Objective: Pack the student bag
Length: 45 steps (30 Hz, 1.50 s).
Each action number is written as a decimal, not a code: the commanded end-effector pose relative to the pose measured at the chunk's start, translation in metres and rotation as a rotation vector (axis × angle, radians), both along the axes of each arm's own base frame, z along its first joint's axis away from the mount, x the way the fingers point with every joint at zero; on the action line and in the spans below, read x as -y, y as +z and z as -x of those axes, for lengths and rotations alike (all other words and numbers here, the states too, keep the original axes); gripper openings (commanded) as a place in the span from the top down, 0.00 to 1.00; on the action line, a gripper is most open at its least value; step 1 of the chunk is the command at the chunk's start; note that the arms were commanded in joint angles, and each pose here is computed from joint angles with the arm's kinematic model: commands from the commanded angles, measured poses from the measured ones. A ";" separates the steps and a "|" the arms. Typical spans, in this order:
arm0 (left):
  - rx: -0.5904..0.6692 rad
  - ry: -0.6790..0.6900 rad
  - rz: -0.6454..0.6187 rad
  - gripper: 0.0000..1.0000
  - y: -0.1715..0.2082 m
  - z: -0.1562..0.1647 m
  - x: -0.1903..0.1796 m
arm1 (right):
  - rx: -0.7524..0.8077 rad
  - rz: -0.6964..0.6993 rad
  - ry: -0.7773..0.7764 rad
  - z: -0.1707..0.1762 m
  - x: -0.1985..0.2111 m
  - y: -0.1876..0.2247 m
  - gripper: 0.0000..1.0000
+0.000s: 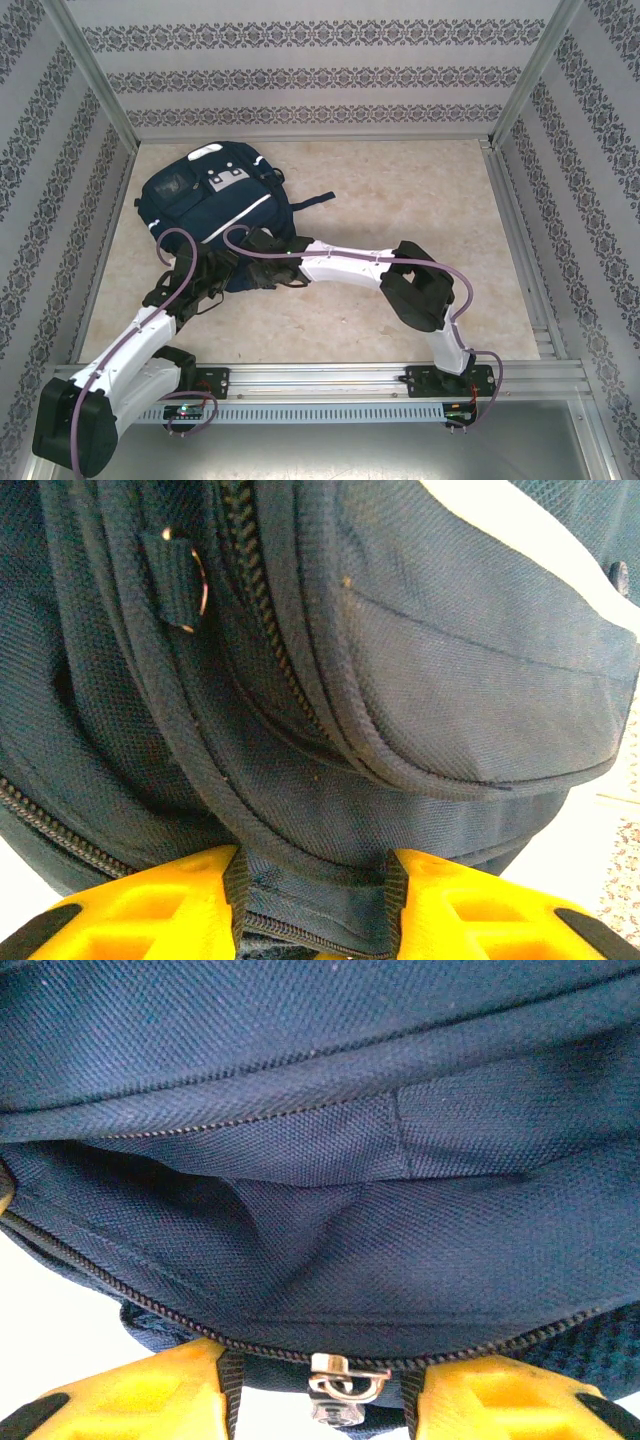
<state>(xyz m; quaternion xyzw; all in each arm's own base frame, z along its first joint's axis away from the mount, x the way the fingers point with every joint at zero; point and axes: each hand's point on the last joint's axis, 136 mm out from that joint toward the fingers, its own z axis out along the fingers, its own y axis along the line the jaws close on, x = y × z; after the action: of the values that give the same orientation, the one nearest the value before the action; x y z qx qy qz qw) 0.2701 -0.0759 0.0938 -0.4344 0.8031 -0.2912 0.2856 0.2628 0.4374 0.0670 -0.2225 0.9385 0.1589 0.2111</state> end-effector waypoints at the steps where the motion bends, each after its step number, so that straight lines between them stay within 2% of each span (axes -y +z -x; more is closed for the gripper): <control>1: -0.018 -0.010 -0.011 0.57 -0.007 0.002 -0.002 | 0.034 0.099 -0.024 -0.003 0.009 -0.007 0.52; 7: -0.024 -0.010 -0.022 0.57 -0.009 0.002 -0.003 | 0.093 0.155 -0.068 -0.008 0.033 -0.002 0.64; 12: -0.029 -0.013 -0.018 0.57 -0.011 0.001 -0.002 | 0.127 0.205 -0.078 -0.011 0.045 -0.001 0.66; 18: -0.032 -0.015 -0.021 0.57 -0.010 0.001 -0.002 | 0.164 0.208 -0.101 -0.015 0.051 0.008 0.73; 22: -0.037 -0.015 -0.020 0.57 -0.012 0.002 -0.002 | 0.159 0.191 -0.055 -0.014 0.042 0.007 0.73; 28: -0.036 -0.022 -0.020 0.57 -0.011 0.002 -0.001 | 0.143 0.158 0.028 -0.012 0.022 0.003 0.60; 30: -0.038 -0.022 -0.020 0.56 -0.011 0.002 -0.001 | 0.155 0.164 0.042 -0.014 0.020 0.005 0.65; 35: -0.037 -0.024 -0.018 0.56 -0.011 0.002 0.000 | 0.170 0.163 0.057 -0.016 0.018 0.010 0.90; 38: -0.039 -0.026 -0.016 0.56 -0.011 0.003 0.000 | 0.176 0.161 0.061 -0.014 0.022 0.014 1.00; 45: -0.047 -0.037 0.068 0.56 -0.002 0.009 0.011 | 0.136 0.099 0.059 -0.002 0.031 0.025 1.00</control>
<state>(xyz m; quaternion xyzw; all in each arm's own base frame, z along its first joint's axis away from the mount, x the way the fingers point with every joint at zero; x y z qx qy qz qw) 0.2694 -0.0832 0.0908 -0.4277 0.8082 -0.3021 0.2695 0.2656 0.4115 0.0730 -0.2793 0.9230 0.0783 0.2527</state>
